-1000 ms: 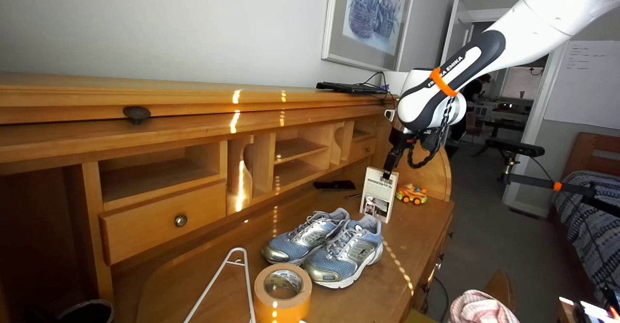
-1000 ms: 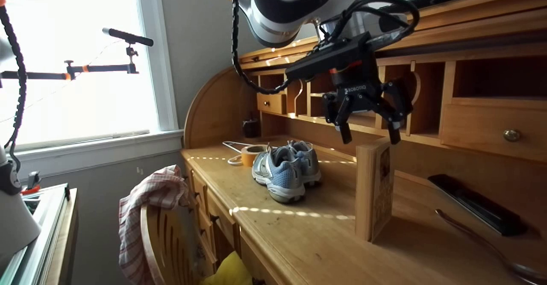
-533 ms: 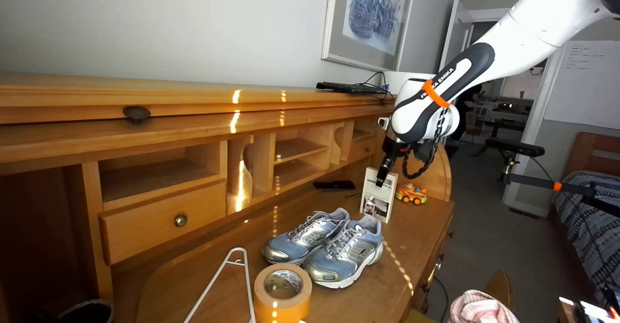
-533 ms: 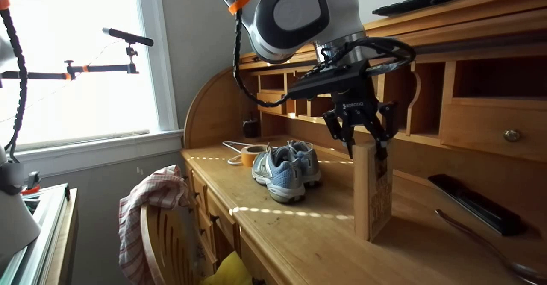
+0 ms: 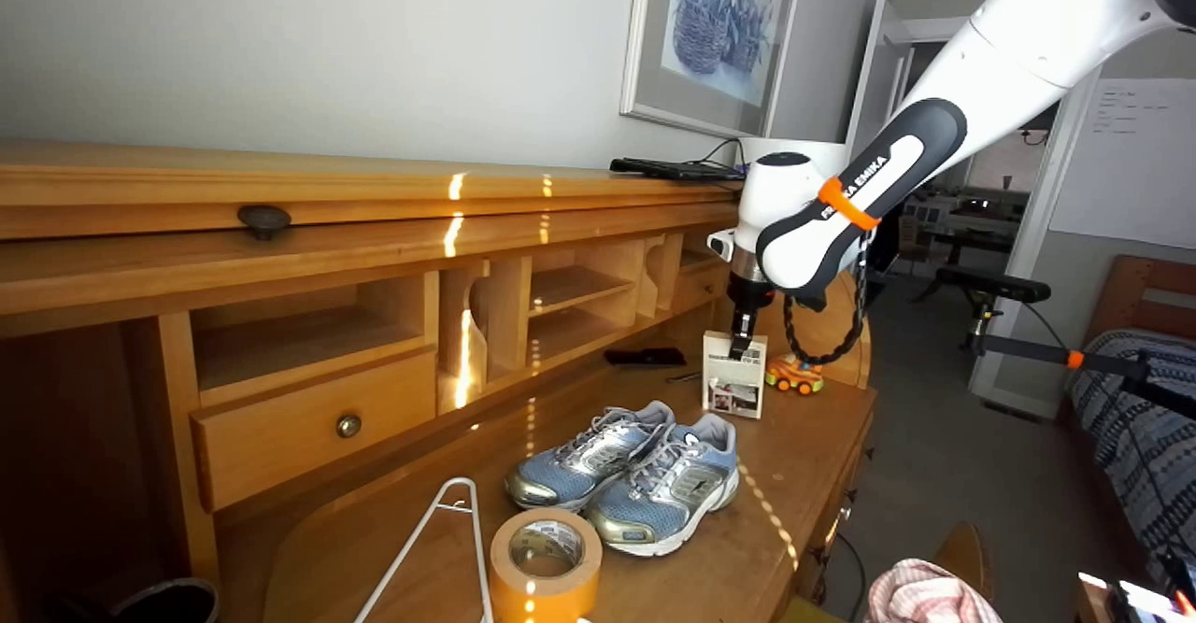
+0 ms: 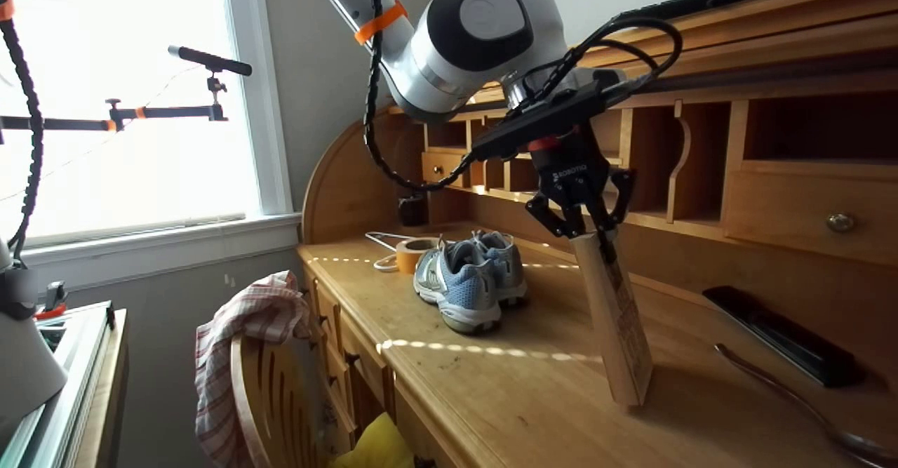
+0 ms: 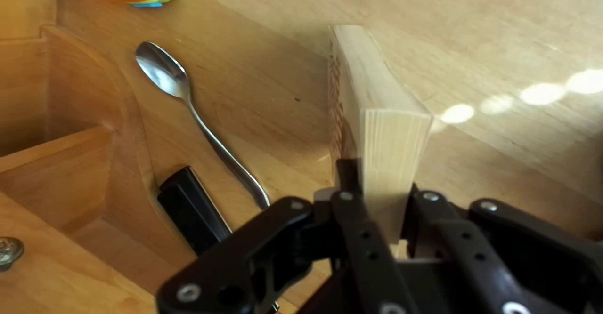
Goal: Remove the book from the shelf
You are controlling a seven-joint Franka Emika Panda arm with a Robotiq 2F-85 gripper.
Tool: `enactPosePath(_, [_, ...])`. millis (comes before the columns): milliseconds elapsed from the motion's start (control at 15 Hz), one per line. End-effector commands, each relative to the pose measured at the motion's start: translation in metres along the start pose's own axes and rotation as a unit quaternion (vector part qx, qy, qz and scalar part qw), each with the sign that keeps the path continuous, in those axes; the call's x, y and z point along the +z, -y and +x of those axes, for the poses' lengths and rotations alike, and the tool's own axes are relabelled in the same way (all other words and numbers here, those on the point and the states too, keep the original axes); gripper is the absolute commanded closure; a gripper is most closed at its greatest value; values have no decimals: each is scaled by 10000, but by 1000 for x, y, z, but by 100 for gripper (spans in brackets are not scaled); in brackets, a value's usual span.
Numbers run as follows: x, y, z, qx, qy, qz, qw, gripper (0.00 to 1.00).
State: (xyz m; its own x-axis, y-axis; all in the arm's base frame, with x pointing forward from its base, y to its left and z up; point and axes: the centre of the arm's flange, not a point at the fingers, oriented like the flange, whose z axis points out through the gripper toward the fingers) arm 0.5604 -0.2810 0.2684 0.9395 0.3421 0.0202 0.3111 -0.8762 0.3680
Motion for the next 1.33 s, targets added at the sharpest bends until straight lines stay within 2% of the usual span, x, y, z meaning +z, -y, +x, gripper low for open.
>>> enactPosePath(0, [14,16,-4,-595,634,-512,9949,95])
enactPosePath(267, [28,28,-10,-965,949,-902,9867,95])
enactPosePath(600, [42,47,-12,-677,962,-1198,9858,95])
enactPosePath(667, [44,50,-12,-542,941,-1248,9862,55])
enactPosePath(800, [45,56,-11,-196,933,-1116,9892,48])
enactPosePath(1000, [51,70,-14,151,964,-905,9911,26])
enactPosePath(1200, [45,79,-9,391,794,-792,9929,1])
enactPosePath(1267, [42,81,-5,448,702,-768,9936,0])
